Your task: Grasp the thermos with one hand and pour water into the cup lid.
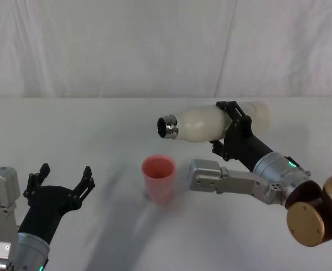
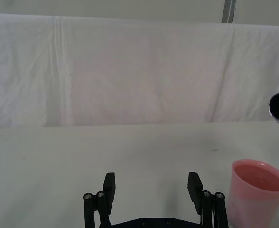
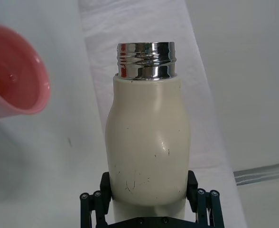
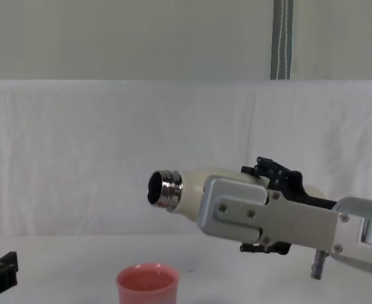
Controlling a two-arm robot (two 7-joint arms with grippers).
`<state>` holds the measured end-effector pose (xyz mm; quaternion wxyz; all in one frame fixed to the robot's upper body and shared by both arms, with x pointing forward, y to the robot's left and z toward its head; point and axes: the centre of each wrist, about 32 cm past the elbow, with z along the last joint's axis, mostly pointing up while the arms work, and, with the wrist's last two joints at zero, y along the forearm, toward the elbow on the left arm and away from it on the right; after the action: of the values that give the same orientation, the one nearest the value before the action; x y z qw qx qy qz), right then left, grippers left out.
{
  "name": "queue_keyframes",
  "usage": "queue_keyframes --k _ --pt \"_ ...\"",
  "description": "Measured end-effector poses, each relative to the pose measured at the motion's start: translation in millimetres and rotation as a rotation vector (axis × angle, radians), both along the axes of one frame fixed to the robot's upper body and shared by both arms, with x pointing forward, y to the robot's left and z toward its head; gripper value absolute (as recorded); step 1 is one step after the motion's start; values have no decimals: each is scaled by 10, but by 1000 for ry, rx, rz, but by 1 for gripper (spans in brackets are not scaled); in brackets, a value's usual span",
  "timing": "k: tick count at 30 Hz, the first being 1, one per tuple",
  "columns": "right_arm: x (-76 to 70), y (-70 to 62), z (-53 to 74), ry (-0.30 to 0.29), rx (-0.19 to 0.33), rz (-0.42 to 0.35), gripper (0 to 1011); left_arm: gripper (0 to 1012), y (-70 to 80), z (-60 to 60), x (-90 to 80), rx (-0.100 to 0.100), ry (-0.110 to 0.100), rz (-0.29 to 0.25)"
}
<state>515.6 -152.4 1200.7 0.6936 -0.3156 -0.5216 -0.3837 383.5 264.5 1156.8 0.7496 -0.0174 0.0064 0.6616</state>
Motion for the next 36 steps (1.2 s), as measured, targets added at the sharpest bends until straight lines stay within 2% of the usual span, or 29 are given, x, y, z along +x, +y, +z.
queue_keyframes --k 6,11,17,22,25,26,27,29,36 --pt "-20 -23 18 33 79 -8 950 1001 0 0 0 0 0 0" --pt "-37 -55 22 44 112 -18 950 1001 0 0 0 0 0 0" --pt "-83 -121 20 69 205 -23 950 1001 0 0 0 0 0 0" --pt "-129 -196 11 98 326 -16 950 1001 0 0 0 0 0 0" --pt "-141 -230 14 106 371 -17 950 1001 0 0 0 0 0 0" --pt "-151 -248 13 113 401 -15 950 1001 0 0 0 0 0 0" --pt "-151 -248 13 113 401 -15 950 1001 0 0 0 0 0 0" --pt "-163 -286 9 126 461 -16 950 1001 0 0 0 0 0 0" --pt "-181 -348 -4 156 572 -19 950 1001 0 0 0 0 0 0"
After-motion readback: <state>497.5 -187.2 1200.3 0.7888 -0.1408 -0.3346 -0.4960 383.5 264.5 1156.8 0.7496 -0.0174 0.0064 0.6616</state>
